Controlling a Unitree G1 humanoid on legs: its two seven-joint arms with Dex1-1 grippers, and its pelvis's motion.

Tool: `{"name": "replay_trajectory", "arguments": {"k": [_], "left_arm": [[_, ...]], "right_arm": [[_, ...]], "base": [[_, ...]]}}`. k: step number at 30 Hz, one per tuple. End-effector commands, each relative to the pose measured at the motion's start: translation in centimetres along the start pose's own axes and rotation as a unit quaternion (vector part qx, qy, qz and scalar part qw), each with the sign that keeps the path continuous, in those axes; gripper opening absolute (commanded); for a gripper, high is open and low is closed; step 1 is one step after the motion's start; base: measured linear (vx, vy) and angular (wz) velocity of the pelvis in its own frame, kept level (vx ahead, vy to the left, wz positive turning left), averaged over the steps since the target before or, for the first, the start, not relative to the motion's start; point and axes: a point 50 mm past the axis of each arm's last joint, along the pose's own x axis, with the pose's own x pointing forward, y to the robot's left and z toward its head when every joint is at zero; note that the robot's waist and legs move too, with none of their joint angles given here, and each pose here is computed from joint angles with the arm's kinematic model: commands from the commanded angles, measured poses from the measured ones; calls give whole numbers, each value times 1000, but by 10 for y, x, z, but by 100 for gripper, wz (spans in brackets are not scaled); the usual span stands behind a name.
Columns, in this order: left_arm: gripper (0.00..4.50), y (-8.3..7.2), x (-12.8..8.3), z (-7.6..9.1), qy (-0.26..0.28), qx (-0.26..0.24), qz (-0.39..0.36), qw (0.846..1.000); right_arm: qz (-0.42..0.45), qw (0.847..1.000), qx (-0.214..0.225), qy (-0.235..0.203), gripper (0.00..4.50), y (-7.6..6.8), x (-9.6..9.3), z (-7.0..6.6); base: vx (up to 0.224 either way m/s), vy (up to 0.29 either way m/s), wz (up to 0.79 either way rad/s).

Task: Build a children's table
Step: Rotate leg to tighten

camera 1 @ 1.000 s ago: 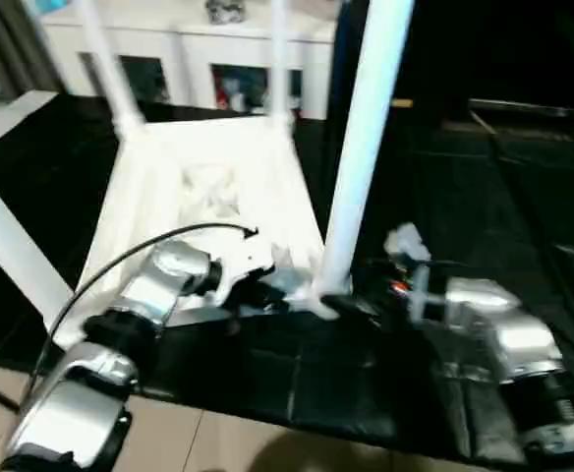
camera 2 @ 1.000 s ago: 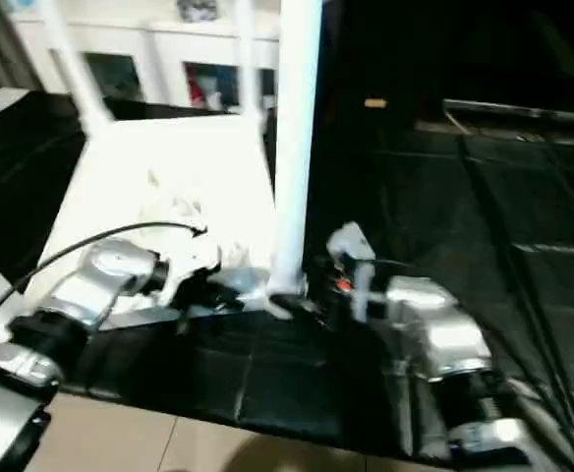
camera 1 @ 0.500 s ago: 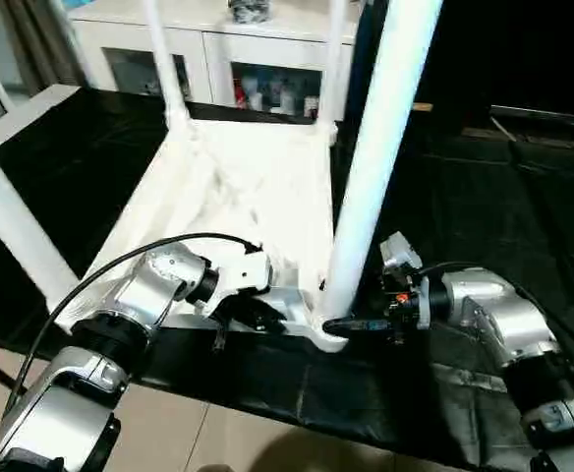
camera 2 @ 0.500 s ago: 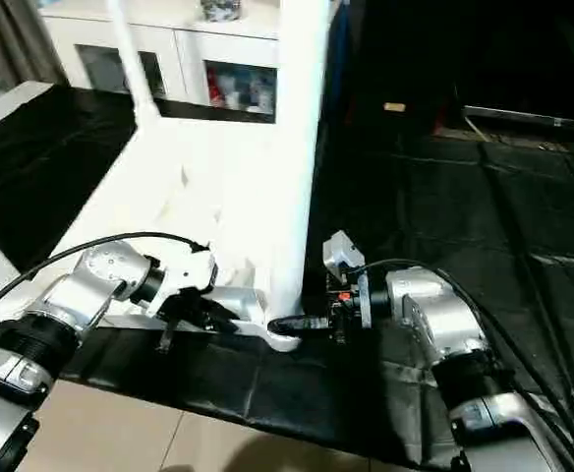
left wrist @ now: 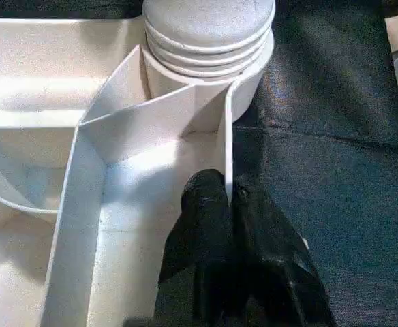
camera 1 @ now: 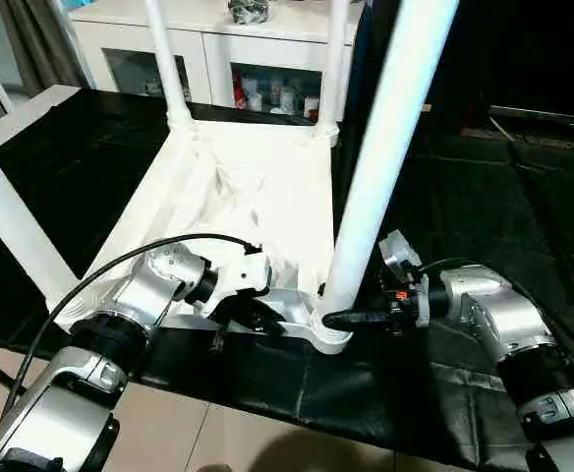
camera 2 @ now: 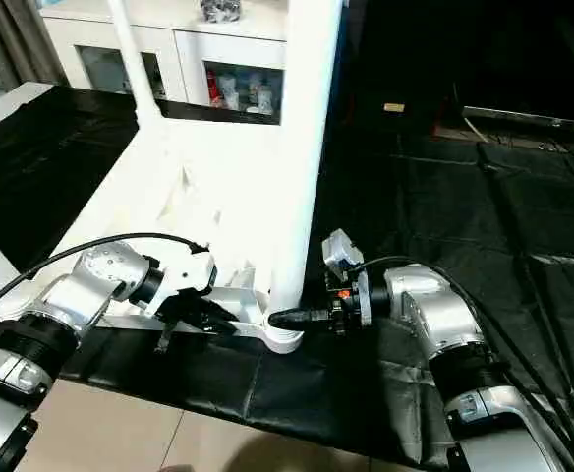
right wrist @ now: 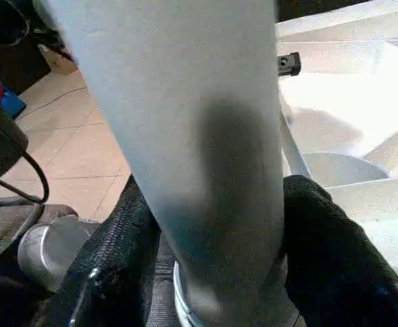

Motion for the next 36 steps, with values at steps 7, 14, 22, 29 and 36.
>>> {"name": "replay_trajectory", "arguments": {"k": [7, 14, 22, 29, 36], "left_arm": [[0, 2, 6, 2, 13, 14, -2, 1000], [0, 10, 8, 6, -4, -13, 43, 999], [0, 24, 17, 19, -44, -65, 115, 990], [0, 36, 27, 34, -62, -103, 176, 977], [0, 47, 40, 50, -84, -138, 247, 956]], "right_arm": [[27, 1000, 6, -1, 211, 4, 5, -3], [12, 999, 24, -22, 211, 10, 13, -10], [-151, 988, 36, -23, 207, -7, 37, -20], [-275, 959, 63, -43, 201, -21, 66, -8], [-372, 924, 77, -39, 200, -30, 92, 4]], "base": [[0, 0, 0], [0, 0, 0], [0, 0, 0], [0, 0, 0], [0, 0, 0]]}}
